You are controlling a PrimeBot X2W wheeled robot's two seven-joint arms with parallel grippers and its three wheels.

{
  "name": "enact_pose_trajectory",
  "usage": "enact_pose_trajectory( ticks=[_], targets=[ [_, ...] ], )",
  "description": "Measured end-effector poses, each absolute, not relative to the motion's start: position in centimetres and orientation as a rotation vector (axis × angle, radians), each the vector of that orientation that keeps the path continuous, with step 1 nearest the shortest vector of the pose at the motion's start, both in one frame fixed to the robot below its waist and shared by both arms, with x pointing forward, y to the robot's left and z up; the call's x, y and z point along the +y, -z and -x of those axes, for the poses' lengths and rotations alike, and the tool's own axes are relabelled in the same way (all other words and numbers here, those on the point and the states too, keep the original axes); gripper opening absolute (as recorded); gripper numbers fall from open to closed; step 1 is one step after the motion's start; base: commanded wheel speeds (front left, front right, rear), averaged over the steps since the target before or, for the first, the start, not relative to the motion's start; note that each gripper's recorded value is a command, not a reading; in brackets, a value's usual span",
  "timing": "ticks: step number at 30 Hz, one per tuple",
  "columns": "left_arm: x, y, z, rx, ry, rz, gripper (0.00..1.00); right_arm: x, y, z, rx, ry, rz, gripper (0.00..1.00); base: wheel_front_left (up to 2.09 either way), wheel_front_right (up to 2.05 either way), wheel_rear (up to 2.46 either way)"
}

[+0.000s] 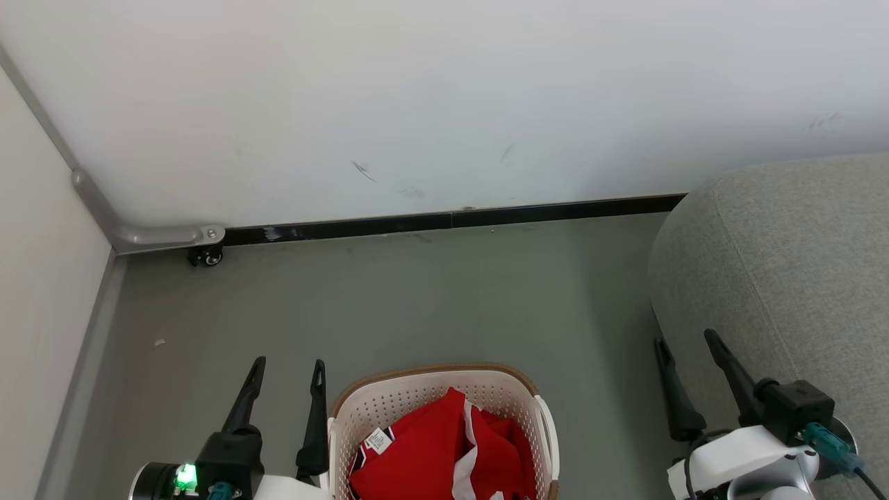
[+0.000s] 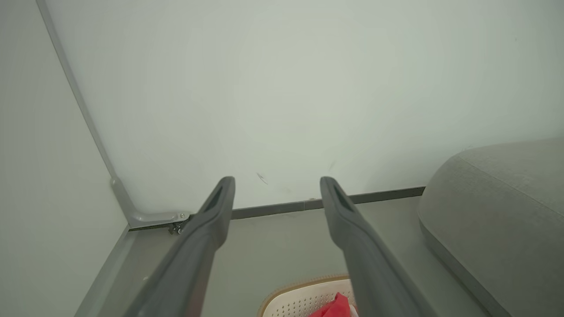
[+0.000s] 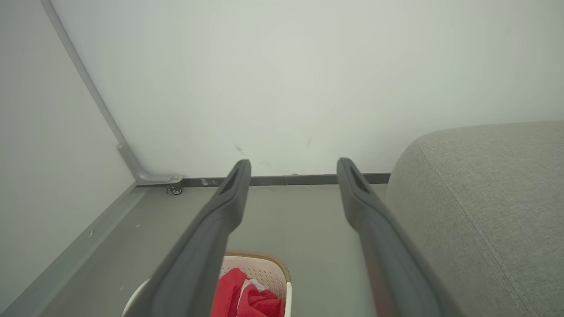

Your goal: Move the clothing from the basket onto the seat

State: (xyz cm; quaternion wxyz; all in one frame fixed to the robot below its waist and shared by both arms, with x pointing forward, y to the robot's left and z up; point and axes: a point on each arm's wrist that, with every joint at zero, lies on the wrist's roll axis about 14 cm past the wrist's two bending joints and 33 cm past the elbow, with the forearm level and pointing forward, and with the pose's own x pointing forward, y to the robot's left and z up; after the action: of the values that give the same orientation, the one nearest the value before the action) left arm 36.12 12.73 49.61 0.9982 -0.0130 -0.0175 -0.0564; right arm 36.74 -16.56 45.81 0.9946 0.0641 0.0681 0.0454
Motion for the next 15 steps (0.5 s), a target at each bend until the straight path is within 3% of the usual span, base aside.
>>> enact_pose_trajectory(
  ticks=[15],
  targets=[
    [13.32, -48.96, -35.86, -0.021, 0.087, 0.004, 1.0, -16.26, -45.77, -36.71, 0.139, -0.101, -0.121, 1.0, 0.0, 0.0, 0.0]
  ],
)
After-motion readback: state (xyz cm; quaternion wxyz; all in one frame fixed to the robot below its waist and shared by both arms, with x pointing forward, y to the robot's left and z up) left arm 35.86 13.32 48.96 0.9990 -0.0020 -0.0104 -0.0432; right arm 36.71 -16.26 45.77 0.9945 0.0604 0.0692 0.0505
